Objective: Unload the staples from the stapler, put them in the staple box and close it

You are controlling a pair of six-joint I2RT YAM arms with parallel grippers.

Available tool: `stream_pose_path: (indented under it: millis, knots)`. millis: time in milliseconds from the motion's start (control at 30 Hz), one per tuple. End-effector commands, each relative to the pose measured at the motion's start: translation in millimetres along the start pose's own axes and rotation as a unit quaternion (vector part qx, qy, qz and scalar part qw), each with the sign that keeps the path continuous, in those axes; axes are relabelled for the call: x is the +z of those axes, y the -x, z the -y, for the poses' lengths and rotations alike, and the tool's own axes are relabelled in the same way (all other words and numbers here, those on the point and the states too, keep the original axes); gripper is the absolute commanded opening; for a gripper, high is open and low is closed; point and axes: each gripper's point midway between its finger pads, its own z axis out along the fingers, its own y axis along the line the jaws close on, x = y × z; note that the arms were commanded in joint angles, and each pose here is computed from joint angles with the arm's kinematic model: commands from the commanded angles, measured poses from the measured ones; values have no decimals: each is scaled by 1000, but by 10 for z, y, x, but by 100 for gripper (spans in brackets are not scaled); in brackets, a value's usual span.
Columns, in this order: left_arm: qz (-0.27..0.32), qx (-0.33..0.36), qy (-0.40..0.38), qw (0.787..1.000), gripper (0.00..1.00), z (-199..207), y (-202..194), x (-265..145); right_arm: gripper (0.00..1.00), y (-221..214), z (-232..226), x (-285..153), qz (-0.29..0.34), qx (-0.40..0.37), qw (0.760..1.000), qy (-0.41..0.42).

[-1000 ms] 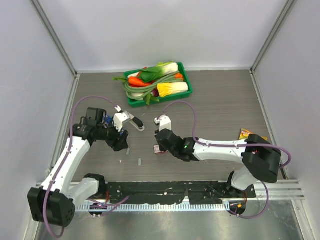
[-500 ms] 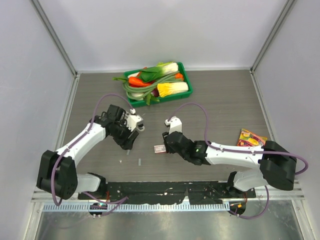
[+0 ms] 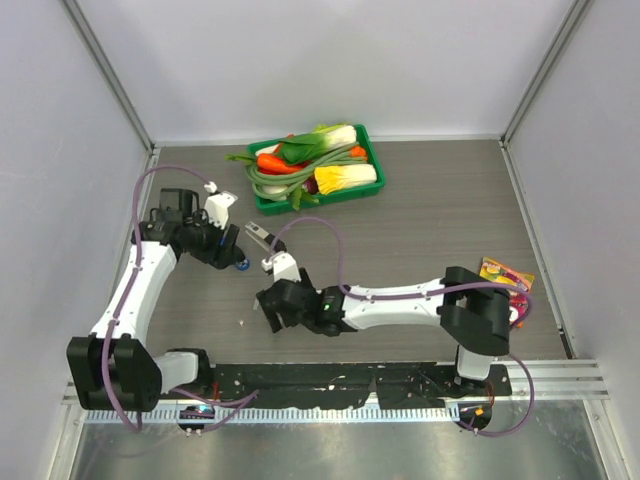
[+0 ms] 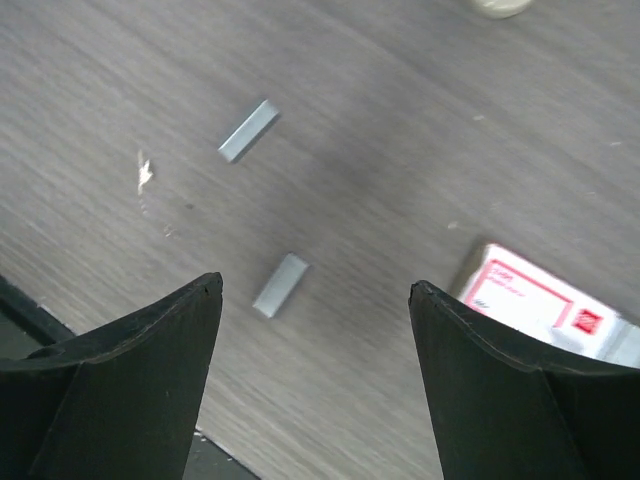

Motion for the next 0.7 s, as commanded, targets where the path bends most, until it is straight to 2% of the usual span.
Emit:
stream_pose_path:
  millis: [0, 433, 500, 667]
  knots:
    - [-1, -8, -2, 1000, 63, -59, -57, -138, 81, -139, -207, 4, -34, -2, 999, -18]
    - [10, 4, 19, 1000, 63, -1, -162, -291, 80, -329, -364, 162, -59, -12, 997, -48]
    - [10, 7, 19, 1000, 63, 14, -191, -299, 77, -344, -383, 197, -61, -12, 997, -47]
    - [8, 11, 19, 1000, 63, 29, -213, -318, 56, -426, -396, 320, -71, -17, 996, -59]
